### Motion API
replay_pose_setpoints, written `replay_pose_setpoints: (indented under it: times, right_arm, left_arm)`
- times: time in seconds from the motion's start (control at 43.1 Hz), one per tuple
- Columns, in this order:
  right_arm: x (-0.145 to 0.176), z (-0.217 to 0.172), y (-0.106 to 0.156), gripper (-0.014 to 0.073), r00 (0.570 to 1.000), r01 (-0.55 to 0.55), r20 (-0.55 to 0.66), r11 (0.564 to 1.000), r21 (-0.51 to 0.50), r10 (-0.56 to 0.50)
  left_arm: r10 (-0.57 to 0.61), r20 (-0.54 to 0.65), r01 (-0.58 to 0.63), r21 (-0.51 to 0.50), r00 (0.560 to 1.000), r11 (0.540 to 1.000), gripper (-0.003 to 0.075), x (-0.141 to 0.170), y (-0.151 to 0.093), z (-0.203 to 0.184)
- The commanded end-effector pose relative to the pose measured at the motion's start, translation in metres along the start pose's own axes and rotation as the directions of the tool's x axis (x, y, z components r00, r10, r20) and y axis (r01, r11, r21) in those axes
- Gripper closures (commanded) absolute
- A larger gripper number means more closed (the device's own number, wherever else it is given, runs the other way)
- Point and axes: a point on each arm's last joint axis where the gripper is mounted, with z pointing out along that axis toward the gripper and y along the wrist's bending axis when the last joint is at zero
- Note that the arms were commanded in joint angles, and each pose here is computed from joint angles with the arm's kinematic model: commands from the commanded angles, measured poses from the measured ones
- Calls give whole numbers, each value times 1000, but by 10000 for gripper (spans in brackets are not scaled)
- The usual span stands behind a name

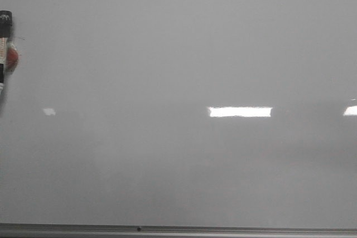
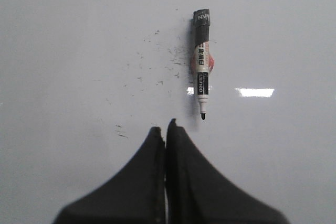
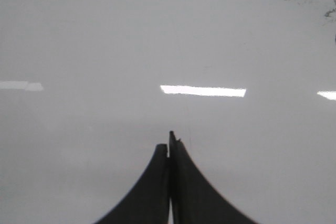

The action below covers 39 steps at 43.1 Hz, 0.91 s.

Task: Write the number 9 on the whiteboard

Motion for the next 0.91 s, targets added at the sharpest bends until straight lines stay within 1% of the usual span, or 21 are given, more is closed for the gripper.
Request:
replay_pose_setpoints:
  times: [0.0,0.046,0.07,0.163,0.232,0.255,0.325,0.348,0.441,0.534,0.65,0.79,0.836,0.883]
  right_arm:
    - [-13,-2,-1,701,990,13,143,1000,11,-15]
    - [-18,-3,-1,701,986,10,167,1000,11,-12]
    - [-22,-4,0,701,984,8,178,1000,10,-10]
    - [-44,-11,0,701,978,8,207,1000,7,-9]
    - [-63,-17,1,701,977,8,212,1000,4,-9]
    - [-69,-20,2,701,978,9,210,1000,3,-9]
    - [-90,-25,3,701,980,4,200,1000,-2,-3]
    - [-95,-25,3,701,984,1,177,1000,-4,-1]
    - [-112,-22,4,701,993,-10,118,1000,-11,12]
    - [-124,-13,4,701,997,-18,80,1000,-13,19]
    - [-129,-6,4,701,998,-18,65,1000,-12,19]
    - [-128,-6,4,701,998,-18,59,1000,-12,19]
    - [-127,-6,4,701,998,-19,54,1000,-12,19]
    - [-127,-5,4,701,998,-19,56,1000,-12,19]
  left_arm:
    - [-1,149,1,2,989,1000,739,-12,0,-2]
    - [-11,189,10,5,982,1000,739,-16,0,-3]
    - [-11,235,10,7,972,1000,739,-21,0,-4]
    - [-13,423,8,13,906,1000,739,-49,-1,-13]
    - [-13,457,8,14,889,1000,739,-69,-1,-20]
    - [-3,457,-2,11,889,1000,739,-75,-2,-21]
    - [27,422,-29,-1,906,1000,739,-93,-2,-24]
    - [37,403,-39,-5,914,999,739,-101,-2,-23]
    - [51,290,-50,-13,956,999,739,-115,-2,-14]
    - [52,187,-50,-13,981,999,739,-125,-2,2]
    - [52,127,-51,-11,990,999,739,-131,-2,18]
    - [52,108,-51,-11,993,999,735,-130,-2,22]
    - [52,110,-51,-11,993,999,712,-130,-2,22]
    - [52,110,-51,-11,993,999,668,-130,-2,22]
